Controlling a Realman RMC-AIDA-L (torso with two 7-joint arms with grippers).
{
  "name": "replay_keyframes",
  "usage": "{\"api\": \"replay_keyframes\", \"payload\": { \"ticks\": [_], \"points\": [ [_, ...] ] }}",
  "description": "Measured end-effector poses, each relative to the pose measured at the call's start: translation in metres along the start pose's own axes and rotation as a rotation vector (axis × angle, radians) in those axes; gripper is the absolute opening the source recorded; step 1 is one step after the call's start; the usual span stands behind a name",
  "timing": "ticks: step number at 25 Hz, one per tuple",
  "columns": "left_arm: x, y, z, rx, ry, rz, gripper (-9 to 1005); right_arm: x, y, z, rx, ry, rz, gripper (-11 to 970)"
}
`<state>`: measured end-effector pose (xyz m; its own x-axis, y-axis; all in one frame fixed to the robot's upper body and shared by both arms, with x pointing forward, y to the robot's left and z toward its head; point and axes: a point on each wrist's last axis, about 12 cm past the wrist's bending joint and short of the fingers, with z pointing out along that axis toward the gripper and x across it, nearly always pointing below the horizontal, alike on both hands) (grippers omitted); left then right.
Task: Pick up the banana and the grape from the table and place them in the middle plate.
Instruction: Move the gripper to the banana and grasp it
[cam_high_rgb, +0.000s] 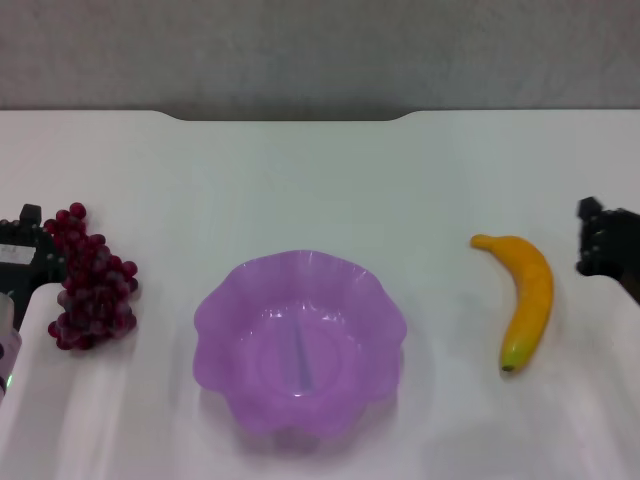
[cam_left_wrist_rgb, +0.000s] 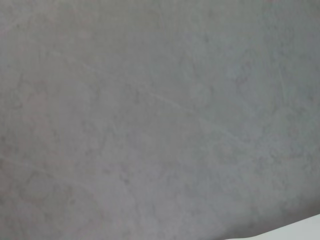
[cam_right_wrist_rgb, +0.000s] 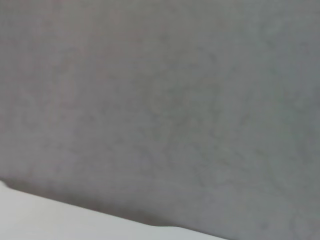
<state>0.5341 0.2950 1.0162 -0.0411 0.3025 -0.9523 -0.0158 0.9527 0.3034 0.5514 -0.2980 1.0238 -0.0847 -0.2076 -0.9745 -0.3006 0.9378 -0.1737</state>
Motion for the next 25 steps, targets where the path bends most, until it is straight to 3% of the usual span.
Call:
{"api": "replay_keyframes", "payload": {
  "ticks": [8, 21, 24, 25],
  "points": [
    [-0.001, 0.0, -0.001, -0.001, -0.005, -0.003, 15, 0.001, 0.001, -0.002, -0.011, 0.0, 0.023, 58],
    [-0.005, -0.008, 0.003, 0.023, -0.016, -0.006, 28, 0.002, -0.019, -0.011, 0.113, -0.022, 0.094, 135],
    [-0.01, -0.013, 0.005, 0.029, -0.029, -0.03, 80, 0.001, -0.025, -0.013, 0.143, -0.04, 0.135, 153],
    [-0.012, -0.015, 0.006, 0.028, -0.034, -0.045, 97, 0.0, -0.029, -0.013, 0.163, -0.046, 0.161, 199]
  ]
}}
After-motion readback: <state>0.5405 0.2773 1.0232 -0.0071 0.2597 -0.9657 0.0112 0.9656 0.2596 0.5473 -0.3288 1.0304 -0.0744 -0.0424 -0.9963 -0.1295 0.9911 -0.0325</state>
